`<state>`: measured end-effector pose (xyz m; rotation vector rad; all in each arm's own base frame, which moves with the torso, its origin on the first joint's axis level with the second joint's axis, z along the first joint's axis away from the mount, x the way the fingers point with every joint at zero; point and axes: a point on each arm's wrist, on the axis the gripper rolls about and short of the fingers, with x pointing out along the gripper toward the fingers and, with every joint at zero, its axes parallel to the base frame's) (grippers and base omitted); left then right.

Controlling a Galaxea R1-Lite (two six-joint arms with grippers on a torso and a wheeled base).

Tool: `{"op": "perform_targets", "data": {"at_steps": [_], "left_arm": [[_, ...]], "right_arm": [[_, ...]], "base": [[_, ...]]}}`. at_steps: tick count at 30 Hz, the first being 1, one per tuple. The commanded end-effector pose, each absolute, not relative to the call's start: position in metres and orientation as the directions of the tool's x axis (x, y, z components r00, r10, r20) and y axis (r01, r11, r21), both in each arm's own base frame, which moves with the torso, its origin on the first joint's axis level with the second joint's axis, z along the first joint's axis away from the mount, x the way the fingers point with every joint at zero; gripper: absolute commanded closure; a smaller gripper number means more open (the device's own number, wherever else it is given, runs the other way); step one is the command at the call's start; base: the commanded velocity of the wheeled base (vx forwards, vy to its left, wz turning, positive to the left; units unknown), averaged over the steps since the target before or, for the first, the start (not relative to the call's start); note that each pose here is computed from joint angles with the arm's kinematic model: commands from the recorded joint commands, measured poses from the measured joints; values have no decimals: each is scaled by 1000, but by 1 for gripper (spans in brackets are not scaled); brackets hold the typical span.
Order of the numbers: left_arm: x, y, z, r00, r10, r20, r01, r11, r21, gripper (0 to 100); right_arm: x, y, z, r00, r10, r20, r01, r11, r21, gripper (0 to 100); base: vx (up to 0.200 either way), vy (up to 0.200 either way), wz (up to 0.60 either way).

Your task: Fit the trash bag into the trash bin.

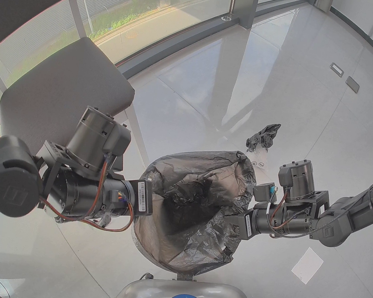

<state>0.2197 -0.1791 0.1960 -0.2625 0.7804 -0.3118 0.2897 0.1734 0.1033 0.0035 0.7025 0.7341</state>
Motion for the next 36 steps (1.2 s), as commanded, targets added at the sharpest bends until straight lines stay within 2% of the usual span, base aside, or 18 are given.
{"op": "perform_targets", "data": {"at_steps": [1, 6, 13, 22, 29, 36], "left_arm": [[246, -170, 176, 665, -294, -687, 93, 945, -314, 100], [264, -167, 165, 673, -266, -690, 52, 948, -314, 100], [278, -176, 152, 685, -295, -666, 68, 936, -344, 100], [272, -217, 141, 665, -379, -644, 109, 902, -419, 100], [262, -240, 128, 625, -411, -664, 81, 880, -469, 100], [274, -243, 112, 635, -399, -661, 63, 880, -471, 100]], "right_arm": [[302, 158, 92, 540, 578, -612, -577, 784, 231, 100], [313, 160, 81, 537, 570, -622, -569, 789, 232, 100], [319, 168, 73, 518, 581, -628, -585, 776, 236, 100], [308, 182, 72, 482, 603, -636, -622, 747, 237, 100], [305, 159, 79, 510, 576, -639, -594, 773, 222, 100], [306, 143, 74, 521, 545, -657, -584, 789, 192, 100]], "base": [[0, 0, 0], [0, 0, 0], [0, 0, 0], [0, 0, 0], [0, 0, 0], [0, 0, 0]]}}
